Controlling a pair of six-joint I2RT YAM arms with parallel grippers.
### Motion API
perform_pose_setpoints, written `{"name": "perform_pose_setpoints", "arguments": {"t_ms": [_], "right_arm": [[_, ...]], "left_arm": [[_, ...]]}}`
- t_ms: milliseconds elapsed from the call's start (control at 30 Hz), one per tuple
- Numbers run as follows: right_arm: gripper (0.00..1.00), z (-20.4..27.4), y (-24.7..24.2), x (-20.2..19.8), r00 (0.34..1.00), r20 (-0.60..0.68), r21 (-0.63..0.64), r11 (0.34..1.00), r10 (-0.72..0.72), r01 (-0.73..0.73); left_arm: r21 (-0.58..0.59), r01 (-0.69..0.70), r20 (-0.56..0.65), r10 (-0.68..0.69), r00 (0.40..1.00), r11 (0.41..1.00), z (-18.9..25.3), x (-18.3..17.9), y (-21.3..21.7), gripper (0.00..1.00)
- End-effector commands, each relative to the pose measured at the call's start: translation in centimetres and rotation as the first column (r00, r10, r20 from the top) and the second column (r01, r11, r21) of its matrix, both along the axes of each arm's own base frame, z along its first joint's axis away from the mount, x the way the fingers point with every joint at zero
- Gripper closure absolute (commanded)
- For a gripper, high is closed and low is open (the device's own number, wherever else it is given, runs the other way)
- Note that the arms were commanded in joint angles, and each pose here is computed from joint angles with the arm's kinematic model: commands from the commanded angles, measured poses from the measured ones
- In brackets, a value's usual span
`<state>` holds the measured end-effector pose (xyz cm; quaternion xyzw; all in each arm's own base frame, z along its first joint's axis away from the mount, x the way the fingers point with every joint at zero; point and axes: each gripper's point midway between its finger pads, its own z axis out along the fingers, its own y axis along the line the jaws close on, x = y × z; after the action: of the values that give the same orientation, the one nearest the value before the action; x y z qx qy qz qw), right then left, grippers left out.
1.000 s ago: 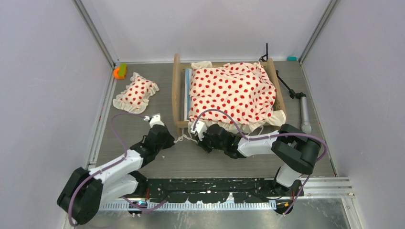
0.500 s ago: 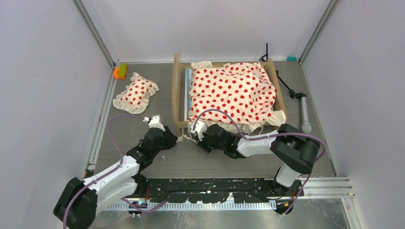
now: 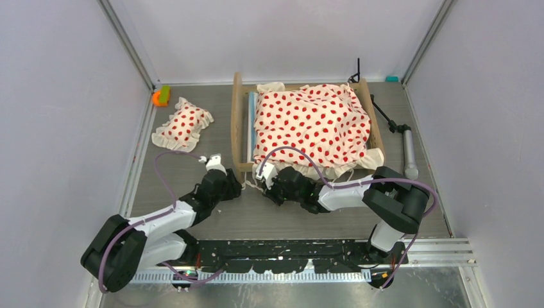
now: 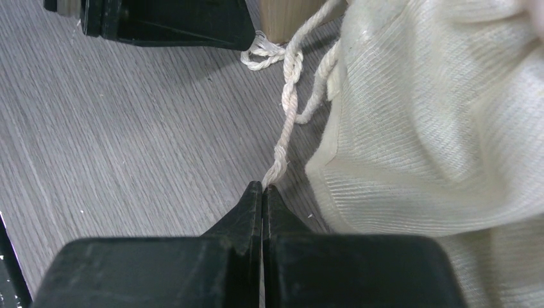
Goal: Set up the pet bed
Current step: Tie the ropes to the bed frame.
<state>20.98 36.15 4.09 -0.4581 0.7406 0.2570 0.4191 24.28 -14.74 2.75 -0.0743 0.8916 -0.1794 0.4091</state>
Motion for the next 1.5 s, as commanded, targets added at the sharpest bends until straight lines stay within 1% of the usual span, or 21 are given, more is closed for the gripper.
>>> {"name": "perform_pose_setpoints", "arguments": {"t_ms": [0,67,200,267,367,533,633,733,767,867,933,1100,1167,1267,1400,1467], "right_arm": [[1.0,2.0,1.7,0.6,1.0,0.029,0.07,0.997,0.006,-0.008],[1.0,2.0,1.7,0.7,1.0,0.03,0.073,0.997,0.006,-0.008],[1.0,2.1,2.0,0.6,1.0,0.026,0.081,0.997,0.012,-0.014],[1.0,2.1,2.1,0.6,1.0,0.024,0.083,0.996,0.012,-0.014],[1.0,2.2,2.1,0.6,1.0,0.023,0.089,0.996,0.012,-0.014],[1.0,2.4,2.2,0.6,1.0,0.027,0.089,0.996,0.014,-0.016],[1.0,2.4,2.1,0.6,0.999,0.029,0.088,0.996,0.014,-0.016],[1.0,2.4,2.1,0.6,0.999,0.031,0.086,0.996,0.015,-0.018],[1.0,2.5,2.1,0.6,0.999,0.032,0.086,0.996,0.014,-0.017],[1.0,2.4,2.1,0.6,0.999,0.032,0.085,0.996,0.017,-0.019],[1.0,2.4,2.2,0.7,0.999,0.033,0.087,0.996,0.017,-0.02],[1.0,2.5,2.3,0.7,0.999,0.038,0.089,0.996,0.018,-0.021],[1.0,2.5,2.3,0.7,0.999,0.037,0.09,0.996,0.019,-0.022],[1.0,2.5,2.3,0.7,0.999,0.036,0.089,0.996,0.021,-0.024],[1.0,2.3,2.2,0.7,0.999,0.035,0.089,0.996,0.015,-0.018],[1.0,2.3,2.1,0.7,0.999,0.036,0.092,0.996,0.009,-0.013]], "left_arm": [[0.03,0.009,0.001,-0.009,1.0,1.0,-0.1,-0.5,-0.3,0.56],[0.043,0.002,0.012,-0.003,1.0,0.999,-0.1,-1.0,-0.3,0.57],[0.046,-0.004,0.01,0.004,1.0,0.999,-0.1,-1.8,-0.1,0.65],[0.055,-0.011,0.007,0.011,1.0,0.998,-0.3,-2.1,0.0,0.66],[0.091,-0.028,-0.009,0.029,1.0,0.995,-0.7,-2.2,0.2,0.67],[0.162,-0.043,-0.055,0.052,0.997,0.986,-1.6,-1.7,0.3,0.72],[0.214,-0.056,-0.085,0.076,0.994,0.975,-2.2,-1.9,0.9,0.79],[0.219,-0.063,-0.083,0.083,0.993,0.974,-2.2,-2.0,1.1,0.87],[0.213,-0.066,-0.081,0.085,0.993,0.975,-2.2,-2.1,1.2,0.87],[0.189,-0.058,-0.082,0.075,0.994,0.98,-2.1,-2.5,1.0,0.8],[0.185,-0.054,-0.093,0.073,0.993,0.981,-2.3,-2.9,1.0,0.77],[0.203,-0.044,-0.115,0.069,0.991,0.978,-2.8,-3.9,0.7,0.76],[0.219,-0.052,-0.116,0.079,0.99,0.974,-2.8,-4.0,0.9,0.79],[0.241,-0.057,-0.131,0.09,0.987,0.969,-3.1,-4.2,1.1,0.86],[0.258,-0.061,-0.143,0.101,0.985,0.964,-3.4,-4.5,1.2,0.99],[0.26,-0.079,-0.139,0.118,0.983,0.962,-3.3,-4.4,1.5,1.0]]}}
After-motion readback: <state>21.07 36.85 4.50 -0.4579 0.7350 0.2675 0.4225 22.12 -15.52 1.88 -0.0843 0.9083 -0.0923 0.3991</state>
